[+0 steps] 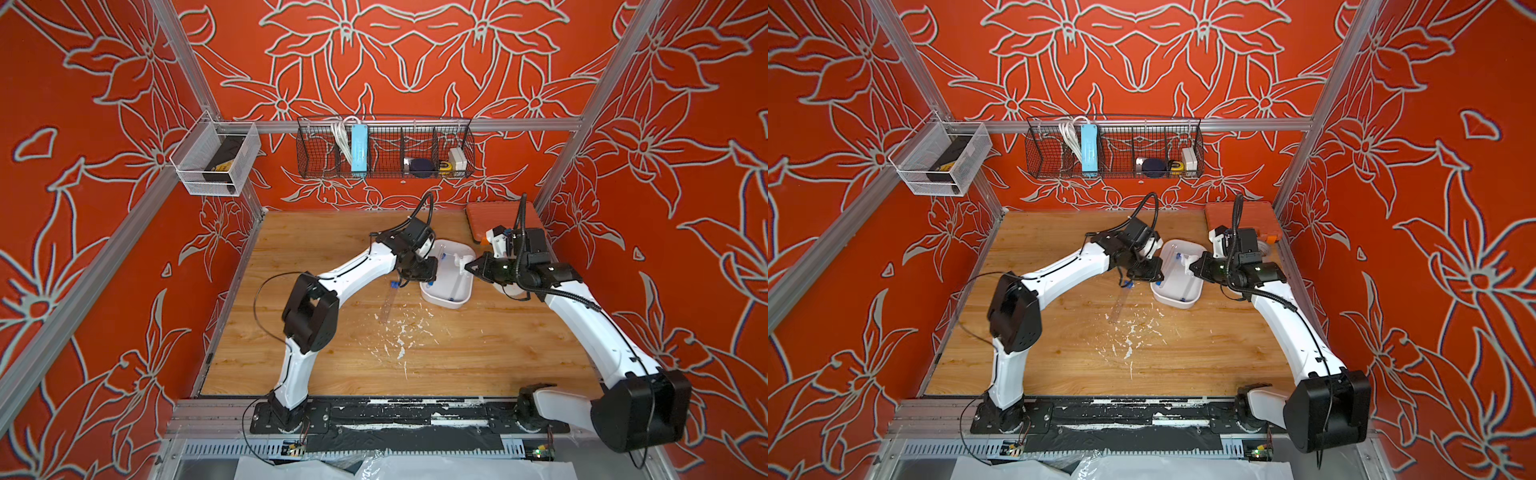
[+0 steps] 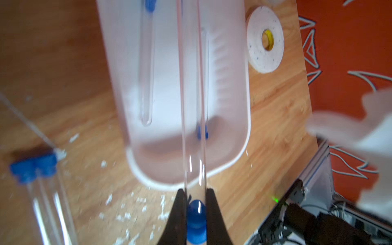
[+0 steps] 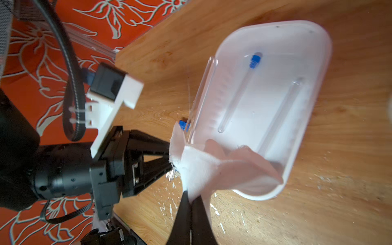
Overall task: Wipe the exteriors of test tubes
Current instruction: Place the test tube in the storage box.
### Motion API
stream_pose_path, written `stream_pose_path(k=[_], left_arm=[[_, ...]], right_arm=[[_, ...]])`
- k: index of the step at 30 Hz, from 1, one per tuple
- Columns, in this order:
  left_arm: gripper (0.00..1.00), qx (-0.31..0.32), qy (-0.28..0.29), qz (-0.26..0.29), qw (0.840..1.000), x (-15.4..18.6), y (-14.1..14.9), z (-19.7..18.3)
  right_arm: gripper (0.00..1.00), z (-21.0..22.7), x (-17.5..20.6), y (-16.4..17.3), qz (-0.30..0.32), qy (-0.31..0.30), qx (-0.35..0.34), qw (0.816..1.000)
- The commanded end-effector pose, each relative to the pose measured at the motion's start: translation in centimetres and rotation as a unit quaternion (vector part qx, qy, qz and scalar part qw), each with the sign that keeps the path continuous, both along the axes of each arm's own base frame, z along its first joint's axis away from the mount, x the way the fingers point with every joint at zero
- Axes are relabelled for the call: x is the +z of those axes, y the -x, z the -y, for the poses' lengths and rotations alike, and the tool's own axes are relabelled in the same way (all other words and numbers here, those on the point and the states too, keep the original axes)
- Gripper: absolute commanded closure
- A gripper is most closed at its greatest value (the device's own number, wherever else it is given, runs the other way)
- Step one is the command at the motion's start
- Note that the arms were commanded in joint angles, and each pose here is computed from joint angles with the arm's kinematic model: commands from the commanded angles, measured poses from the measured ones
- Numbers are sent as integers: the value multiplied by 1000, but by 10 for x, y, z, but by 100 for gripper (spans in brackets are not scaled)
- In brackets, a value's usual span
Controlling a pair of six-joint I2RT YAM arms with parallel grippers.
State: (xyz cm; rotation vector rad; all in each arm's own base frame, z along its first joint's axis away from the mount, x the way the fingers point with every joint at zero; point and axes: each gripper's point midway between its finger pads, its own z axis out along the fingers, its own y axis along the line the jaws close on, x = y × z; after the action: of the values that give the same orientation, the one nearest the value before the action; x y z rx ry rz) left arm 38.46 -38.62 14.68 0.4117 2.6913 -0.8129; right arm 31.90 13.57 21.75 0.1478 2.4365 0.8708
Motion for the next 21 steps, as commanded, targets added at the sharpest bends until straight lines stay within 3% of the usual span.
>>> stream_pose_path(k=[1,5,12,15,17,19,21], left_arm=[[100,6,-38,11,999,-13,-10,18],[100,17,-64,21,998,-35,-21,34],[98,46,-119,37,991,-71,-22,28],[92,56,-131,43,989,-79,-26,26],[82,60,-128,48,989,-76,-30,28],[60,59,-124,50,989,-69,-33,31],[47,59,-118,53,990,-57,-34,33]], right_arm=[[100,25,-14,8,-29,30,-59,997],[100,30,-17,13,-36,25,-76,996],[100,32,-16,20,-36,21,-82,996],[100,32,-17,21,-37,21,-82,996],[100,32,-17,20,-38,20,-82,996],[100,31,-18,20,-40,19,-82,996],[100,31,-18,18,-39,17,-85,996]])
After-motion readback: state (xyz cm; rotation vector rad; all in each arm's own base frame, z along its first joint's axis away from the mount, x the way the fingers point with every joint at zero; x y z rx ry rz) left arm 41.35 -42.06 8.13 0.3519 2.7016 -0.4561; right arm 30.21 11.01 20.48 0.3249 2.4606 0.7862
